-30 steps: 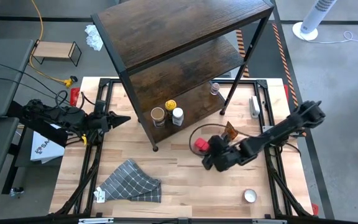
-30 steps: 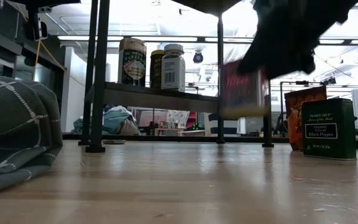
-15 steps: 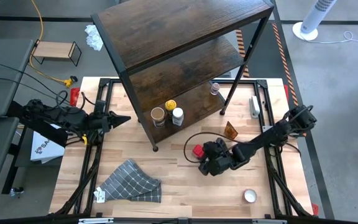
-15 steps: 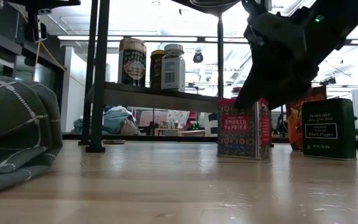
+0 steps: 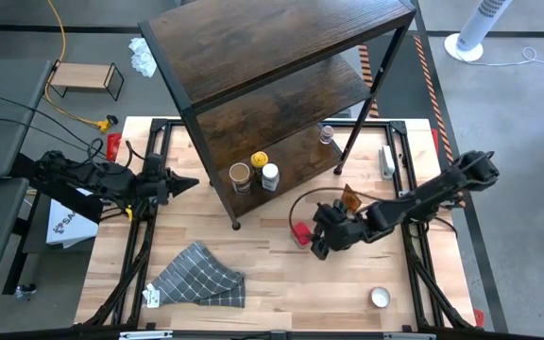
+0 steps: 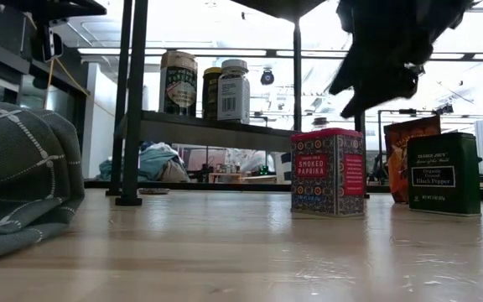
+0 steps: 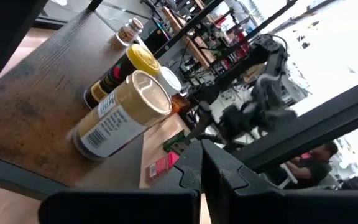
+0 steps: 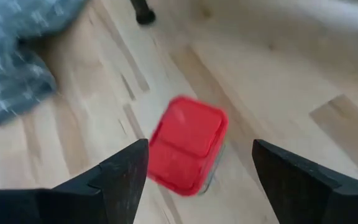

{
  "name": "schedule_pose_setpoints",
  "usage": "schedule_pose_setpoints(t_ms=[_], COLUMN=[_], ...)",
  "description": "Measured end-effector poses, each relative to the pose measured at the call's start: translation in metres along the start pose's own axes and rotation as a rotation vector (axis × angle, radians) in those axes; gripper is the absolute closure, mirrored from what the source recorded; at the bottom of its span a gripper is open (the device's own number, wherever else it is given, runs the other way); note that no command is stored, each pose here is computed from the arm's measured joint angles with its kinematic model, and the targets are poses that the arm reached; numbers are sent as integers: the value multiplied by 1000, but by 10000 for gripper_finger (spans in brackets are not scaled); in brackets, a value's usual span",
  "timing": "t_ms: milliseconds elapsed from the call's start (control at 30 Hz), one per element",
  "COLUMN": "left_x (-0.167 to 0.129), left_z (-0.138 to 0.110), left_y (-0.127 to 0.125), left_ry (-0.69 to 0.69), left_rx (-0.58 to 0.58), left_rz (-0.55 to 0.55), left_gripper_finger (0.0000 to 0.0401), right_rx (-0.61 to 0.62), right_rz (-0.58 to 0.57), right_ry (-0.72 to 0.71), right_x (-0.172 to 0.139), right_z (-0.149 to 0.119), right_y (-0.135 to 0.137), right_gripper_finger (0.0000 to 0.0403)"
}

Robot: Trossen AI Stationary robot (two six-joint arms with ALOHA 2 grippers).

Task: Shelf spices
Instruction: Remove the white seasoning bottle from the shelf

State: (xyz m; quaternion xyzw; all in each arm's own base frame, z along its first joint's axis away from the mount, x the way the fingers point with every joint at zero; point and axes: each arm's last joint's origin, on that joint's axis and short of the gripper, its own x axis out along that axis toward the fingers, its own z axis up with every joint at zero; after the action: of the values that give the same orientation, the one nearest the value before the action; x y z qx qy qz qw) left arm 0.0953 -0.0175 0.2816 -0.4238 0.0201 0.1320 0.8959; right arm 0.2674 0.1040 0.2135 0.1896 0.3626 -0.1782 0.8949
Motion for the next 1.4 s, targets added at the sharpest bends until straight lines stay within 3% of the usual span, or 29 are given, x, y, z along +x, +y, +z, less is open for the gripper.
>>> schedule_pose_setpoints(t_ms=[200, 500, 767, 933, 1400], left_x=[0, -1, -2, -2, -2], left_z=[-2, -10, -12, -14, -14], left_y=[0, 4, 8, 10, 10], left_ry=[59, 222, 245, 258, 267], left_rx=[78, 180, 260, 272, 278], left_rz=[-34, -67, -41, -20, -29], left_gripper_finger=[401, 401, 401, 401, 401], right_rx=[78, 192, 0, -111, -193], right_rz=[19, 6, -174, -322, -110], right_ry=[-61, -251, -332, -243, -192], right_x=[-11, 6, 24, 36, 58], right_z=[18, 54, 112, 129, 158], right_y=[-10, -18, -5, -9, -37], right_gripper_finger=[119, 119, 119, 119, 119])
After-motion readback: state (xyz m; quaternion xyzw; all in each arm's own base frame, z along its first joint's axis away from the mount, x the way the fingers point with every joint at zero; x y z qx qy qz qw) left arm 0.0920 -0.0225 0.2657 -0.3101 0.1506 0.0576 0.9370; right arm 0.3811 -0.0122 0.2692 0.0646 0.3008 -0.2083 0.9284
